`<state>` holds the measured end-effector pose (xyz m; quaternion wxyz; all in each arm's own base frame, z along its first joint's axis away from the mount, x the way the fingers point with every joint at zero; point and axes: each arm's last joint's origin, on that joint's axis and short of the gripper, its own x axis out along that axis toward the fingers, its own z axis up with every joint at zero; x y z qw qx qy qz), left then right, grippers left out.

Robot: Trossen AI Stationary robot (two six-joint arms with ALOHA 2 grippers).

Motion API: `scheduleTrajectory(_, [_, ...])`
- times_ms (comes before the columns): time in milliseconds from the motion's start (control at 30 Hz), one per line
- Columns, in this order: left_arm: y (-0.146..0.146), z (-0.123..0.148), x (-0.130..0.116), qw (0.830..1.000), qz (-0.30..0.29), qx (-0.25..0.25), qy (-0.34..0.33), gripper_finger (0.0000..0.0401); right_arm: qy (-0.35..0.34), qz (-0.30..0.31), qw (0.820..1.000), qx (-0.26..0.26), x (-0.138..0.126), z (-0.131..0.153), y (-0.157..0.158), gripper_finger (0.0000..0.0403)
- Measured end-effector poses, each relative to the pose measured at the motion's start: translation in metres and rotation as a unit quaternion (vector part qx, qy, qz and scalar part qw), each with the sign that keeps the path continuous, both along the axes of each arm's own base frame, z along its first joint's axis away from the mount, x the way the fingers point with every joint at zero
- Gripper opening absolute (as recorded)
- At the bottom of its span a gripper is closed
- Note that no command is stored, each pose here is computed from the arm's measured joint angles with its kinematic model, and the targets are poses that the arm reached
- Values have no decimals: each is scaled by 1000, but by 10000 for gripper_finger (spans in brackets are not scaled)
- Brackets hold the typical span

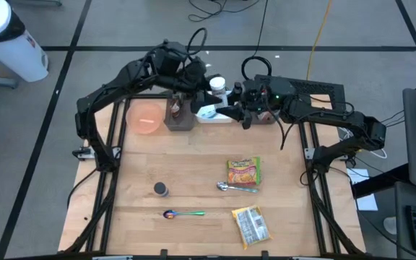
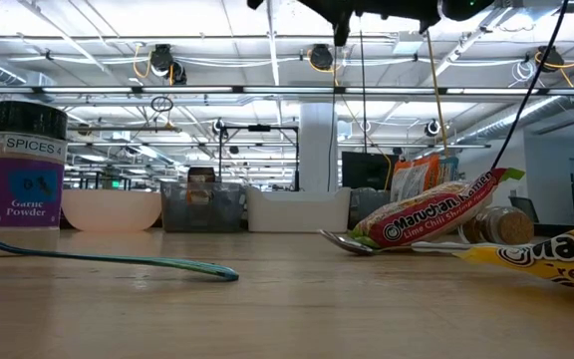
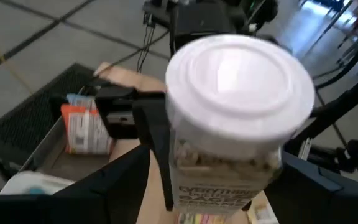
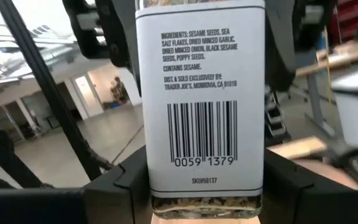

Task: Pick & Place Food Item
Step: Put the white seasoning bottle into the left black bin

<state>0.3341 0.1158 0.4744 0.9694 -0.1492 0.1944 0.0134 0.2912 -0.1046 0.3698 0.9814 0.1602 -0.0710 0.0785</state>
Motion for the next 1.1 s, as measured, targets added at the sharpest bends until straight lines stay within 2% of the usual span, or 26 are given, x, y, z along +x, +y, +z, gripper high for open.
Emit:
scheduleTrajectory(333, [-1,16,9,996,-1,16,-93,278,-76,-9,997,-19,-4,15,1,189])
scheduleTrajectory(733, [-2,23,12,991,-11,1,-132,288,-127,-29,991,-31,-7,24,1,189])
scheduleTrajectory(1100, [-1,13,31,990,-26,-17,-141,259,-131,-29,990,-30,-8,25,2,189])
